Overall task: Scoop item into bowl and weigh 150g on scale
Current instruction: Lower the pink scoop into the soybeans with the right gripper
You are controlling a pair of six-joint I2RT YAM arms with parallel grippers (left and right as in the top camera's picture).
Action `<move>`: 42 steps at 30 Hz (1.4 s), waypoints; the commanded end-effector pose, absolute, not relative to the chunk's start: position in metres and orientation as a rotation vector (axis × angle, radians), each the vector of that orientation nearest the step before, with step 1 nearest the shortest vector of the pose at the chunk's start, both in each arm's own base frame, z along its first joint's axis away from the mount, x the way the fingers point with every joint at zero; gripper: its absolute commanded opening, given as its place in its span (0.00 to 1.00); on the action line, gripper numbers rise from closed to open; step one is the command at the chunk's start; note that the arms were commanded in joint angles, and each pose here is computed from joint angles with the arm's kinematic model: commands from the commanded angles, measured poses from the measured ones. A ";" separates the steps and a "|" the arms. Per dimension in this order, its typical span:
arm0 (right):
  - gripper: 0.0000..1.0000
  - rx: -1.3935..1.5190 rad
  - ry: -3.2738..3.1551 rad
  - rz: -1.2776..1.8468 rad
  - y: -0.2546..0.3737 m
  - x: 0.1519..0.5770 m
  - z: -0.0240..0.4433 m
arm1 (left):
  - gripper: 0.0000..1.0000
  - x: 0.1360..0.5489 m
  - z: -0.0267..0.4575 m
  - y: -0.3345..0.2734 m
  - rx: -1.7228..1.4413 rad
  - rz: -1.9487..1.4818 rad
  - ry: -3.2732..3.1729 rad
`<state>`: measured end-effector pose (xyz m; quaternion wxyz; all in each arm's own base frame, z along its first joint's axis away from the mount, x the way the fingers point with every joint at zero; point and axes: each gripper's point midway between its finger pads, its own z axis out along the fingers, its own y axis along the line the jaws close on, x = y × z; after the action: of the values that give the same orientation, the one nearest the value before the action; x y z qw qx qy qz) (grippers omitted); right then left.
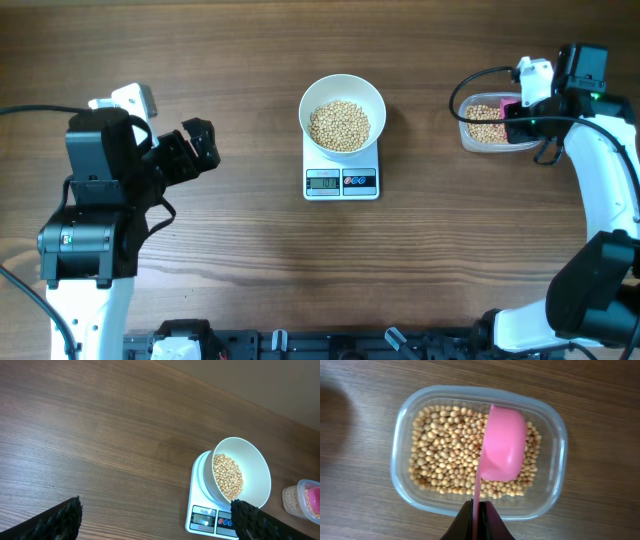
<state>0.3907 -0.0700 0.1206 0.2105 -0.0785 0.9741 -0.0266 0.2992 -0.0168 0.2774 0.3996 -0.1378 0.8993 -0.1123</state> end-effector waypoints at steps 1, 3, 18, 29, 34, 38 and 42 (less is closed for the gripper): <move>0.04 -0.232 2.708 0.076 -0.051 0.395 0.114 | 1.00 0.301 0.284 -0.014 -0.342 -0.266 2.260; 0.04 -0.240 2.705 0.121 -0.045 0.394 0.114 | 1.00 0.301 0.284 -0.014 -0.342 -0.266 2.260; 0.04 -0.150 2.700 0.256 -0.035 0.392 0.116 | 1.00 0.301 0.284 -0.014 -0.342 -0.265 2.259; 0.04 -0.034 2.608 0.537 -0.032 0.393 0.130 | 1.00 0.301 0.284 -0.014 -0.342 -0.266 2.259; 0.04 0.008 2.619 0.574 -0.032 0.388 0.130 | 1.00 0.301 0.284 -0.014 -0.342 -0.265 2.260; 0.04 0.015 2.621 0.576 -0.032 0.388 0.130 | 1.00 0.301 0.284 -0.014 -0.342 -0.265 2.259; 0.04 0.018 2.621 0.576 -0.032 0.388 0.130 | 1.00 0.301 0.284 -0.014 -0.342 -0.265 2.260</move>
<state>0.3845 -0.0441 0.1265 0.2250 0.0080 0.9593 0.1705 0.2992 -0.0168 0.2774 0.3996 -0.1378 0.8993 -0.1123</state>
